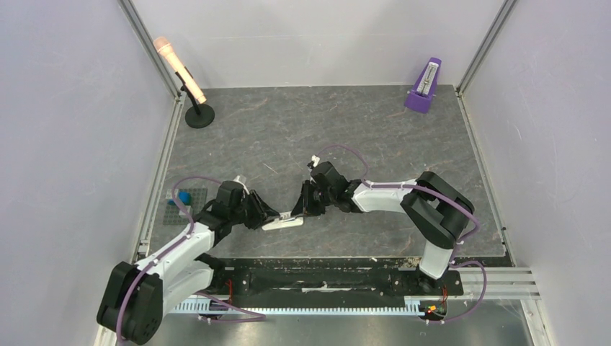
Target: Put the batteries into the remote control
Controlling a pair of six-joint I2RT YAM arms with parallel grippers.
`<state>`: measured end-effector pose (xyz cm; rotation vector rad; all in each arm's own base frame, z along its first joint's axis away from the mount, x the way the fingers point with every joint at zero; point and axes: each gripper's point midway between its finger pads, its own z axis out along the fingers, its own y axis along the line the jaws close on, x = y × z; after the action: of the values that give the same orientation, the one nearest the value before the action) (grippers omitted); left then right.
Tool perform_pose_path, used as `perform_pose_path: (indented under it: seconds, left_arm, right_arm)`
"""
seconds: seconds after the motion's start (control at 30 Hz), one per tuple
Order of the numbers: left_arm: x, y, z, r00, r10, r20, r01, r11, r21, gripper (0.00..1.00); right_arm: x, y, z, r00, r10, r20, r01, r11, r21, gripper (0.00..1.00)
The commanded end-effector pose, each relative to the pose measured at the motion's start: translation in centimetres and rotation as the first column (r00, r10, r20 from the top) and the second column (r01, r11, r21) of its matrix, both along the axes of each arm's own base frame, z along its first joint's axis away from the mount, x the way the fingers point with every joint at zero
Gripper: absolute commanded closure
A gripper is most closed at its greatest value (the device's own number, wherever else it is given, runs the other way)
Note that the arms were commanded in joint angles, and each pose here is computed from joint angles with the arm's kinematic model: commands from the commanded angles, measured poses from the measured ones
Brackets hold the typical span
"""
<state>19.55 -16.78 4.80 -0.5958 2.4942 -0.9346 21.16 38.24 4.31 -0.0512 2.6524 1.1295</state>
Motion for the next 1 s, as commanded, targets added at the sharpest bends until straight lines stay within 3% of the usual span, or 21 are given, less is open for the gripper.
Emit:
perform_pose_path:
  seconds: [0.0,0.63,0.97]
  left_arm:
    - [0.9,-0.3,0.6,0.999,0.003,0.033,-0.002,1.000,-0.019,0.64]
    - [0.9,-0.2,-0.1,0.999,-0.041,-0.001,0.041,0.998,0.040,0.68]
    - [1.0,-0.1,-0.1,0.999,-0.045,0.003,0.045,0.998,0.045,0.69]
  right_arm:
    - [0.4,-0.8,-1.5,1.000,0.000,0.013,0.001,0.994,-0.107,0.84]
    - [0.9,-0.9,-0.1,0.998,0.023,0.052,-0.012,0.979,-0.202,0.70]
    - [1.1,-1.1,-0.4,0.997,0.043,0.059,-0.027,0.971,-0.236,0.70]
